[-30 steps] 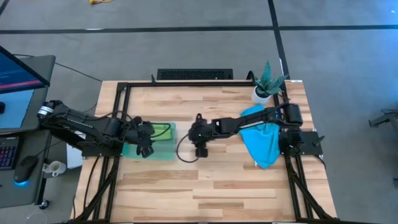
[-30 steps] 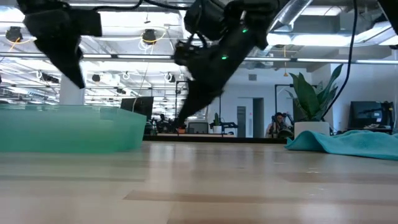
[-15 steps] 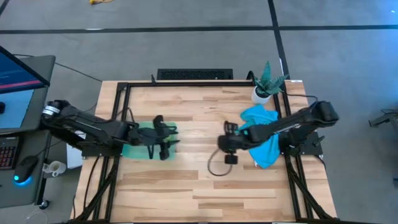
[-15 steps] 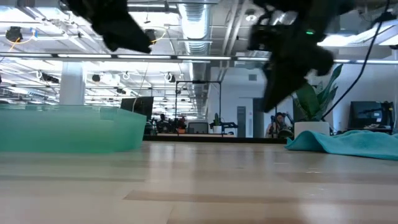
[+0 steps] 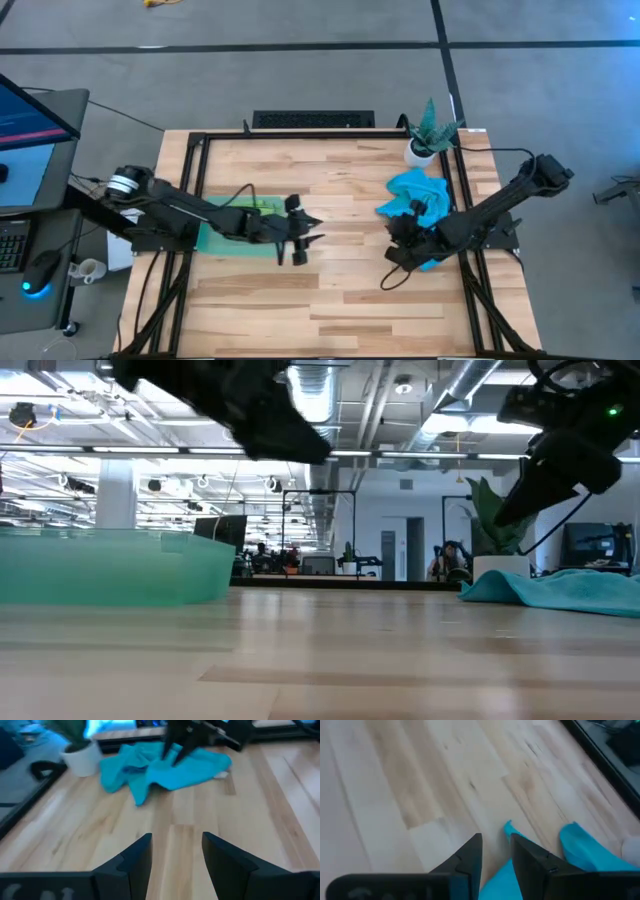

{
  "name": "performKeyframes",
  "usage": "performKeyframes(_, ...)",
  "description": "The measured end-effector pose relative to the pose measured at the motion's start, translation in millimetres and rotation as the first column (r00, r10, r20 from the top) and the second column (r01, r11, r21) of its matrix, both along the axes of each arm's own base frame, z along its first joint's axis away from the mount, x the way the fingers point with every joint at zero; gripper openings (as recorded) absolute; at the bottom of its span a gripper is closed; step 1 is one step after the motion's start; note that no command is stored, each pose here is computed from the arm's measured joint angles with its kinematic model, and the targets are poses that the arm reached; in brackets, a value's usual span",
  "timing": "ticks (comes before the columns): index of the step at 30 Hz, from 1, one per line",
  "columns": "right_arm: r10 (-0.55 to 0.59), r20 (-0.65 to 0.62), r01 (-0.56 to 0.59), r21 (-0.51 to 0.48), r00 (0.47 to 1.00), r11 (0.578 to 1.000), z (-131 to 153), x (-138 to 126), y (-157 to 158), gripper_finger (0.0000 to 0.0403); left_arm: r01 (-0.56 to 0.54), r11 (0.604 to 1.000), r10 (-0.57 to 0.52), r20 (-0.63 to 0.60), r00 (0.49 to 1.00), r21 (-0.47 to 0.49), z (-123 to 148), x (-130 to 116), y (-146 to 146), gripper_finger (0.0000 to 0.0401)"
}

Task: Roll microfiber towels into tight, uniform cylinder then place into a basket
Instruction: Fold the blue towel

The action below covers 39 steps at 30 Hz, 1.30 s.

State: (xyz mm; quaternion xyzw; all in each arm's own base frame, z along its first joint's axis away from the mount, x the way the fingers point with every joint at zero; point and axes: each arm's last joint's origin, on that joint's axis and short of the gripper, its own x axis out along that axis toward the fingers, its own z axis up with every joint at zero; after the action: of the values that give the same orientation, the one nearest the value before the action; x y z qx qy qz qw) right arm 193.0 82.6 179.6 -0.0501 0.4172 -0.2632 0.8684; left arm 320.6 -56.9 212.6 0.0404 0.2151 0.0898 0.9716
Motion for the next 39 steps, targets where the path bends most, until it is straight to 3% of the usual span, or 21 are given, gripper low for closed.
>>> performKeyframes(4,-0.033,0.001,0.033,0.055,0.999,0.998,-0.7,-2.3,0.9,0.0123,0.073,0.997,-0.072,-0.039,0.997,0.026,-0.2,23.0,-2.0,0.0165)
performKeyframes(11,-0.119,-0.111,0.144,0.253,0.987,0.957,-11.9,-11.0,10.7,0.0121,0.084,0.995,-0.074,-0.162,0.984,0.056,-11.0,47.4,-6.9,0.0165)
performKeyframes(16,-0.156,-0.190,0.210,0.312,0.969,0.926,-19.7,-25.9,27.4,0.0121,0.090,0.994,-0.072,-0.245,0.967,0.065,-15.8,45.1,-7.1,0.0165)
performKeyframes(22,-0.208,-0.192,0.270,0.395,0.959,0.878,-27.2,-42.7,54.0,0.0120,0.096,0.992,-0.076,-0.229,0.970,0.076,-13.1,45.8,-7.1,0.0165)
performKeyframes(31,-0.242,-0.157,0.286,0.411,0.958,0.866,-31.5,-69.3,77.0,0.0120,0.095,0.992,-0.074,-0.221,0.972,0.083,-12.4,46.6,-5.4,0.0165)
performKeyframes(39,-0.313,-0.168,0.345,0.221,0.935,0.912,5.6,-82.3,77.4,0.0120,0.090,0.992,-0.070,-0.216,0.974,0.085,-12.1,47.1,-4.0,0.0165)
